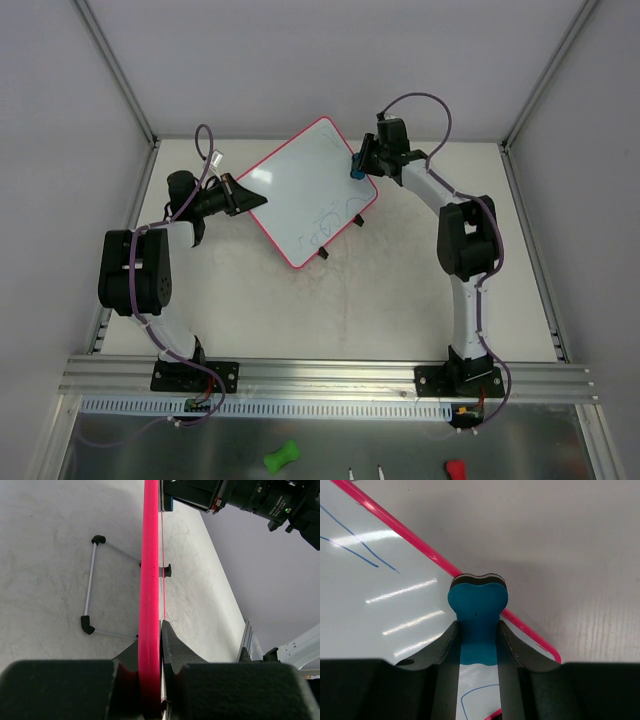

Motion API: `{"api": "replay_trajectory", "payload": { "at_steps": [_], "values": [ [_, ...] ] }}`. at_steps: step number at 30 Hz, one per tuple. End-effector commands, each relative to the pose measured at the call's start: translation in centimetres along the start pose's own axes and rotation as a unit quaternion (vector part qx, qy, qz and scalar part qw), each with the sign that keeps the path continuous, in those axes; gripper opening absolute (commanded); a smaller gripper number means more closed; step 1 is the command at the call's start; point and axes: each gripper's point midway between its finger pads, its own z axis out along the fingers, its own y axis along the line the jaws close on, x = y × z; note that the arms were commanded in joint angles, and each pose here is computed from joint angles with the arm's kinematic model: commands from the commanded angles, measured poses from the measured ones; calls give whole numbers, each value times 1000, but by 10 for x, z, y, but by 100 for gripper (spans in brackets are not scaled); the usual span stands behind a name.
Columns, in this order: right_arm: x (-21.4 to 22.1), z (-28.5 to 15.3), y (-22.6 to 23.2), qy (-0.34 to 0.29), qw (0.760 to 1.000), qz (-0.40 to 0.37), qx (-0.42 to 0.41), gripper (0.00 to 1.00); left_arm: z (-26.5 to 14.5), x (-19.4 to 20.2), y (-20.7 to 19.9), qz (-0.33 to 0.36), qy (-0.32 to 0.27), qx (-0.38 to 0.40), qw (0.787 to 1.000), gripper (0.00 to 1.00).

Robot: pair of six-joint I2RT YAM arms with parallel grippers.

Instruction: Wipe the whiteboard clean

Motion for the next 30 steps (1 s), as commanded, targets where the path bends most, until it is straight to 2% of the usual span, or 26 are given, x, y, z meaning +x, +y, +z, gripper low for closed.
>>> {"api": "replay_trajectory", "payload": {
  "at_steps": [1,7,12,19,26,30],
  "values": [
    [27,0,-19,35,999,10,32,0,-1,5,3,24,16,12,1000,0],
    [-2,1,6,-7,1000,7,-23,0,-1,6,3,24,18,15,999,0],
    [-40,1,40,-48,996,-1,-77,0,0,6,2,23,21,18,999,0],
    [-73,-2,86,-90,988,-17,-123,0,2,8,1,24,26,23,999,0],
    [-89,1,129,-121,981,-34,-146,0,2,9,-3,26,33,34,999,0],
    [-81,5,150,-122,978,-53,-160,2,3,10,-5,27,37,39,998,0]
  ]
}}
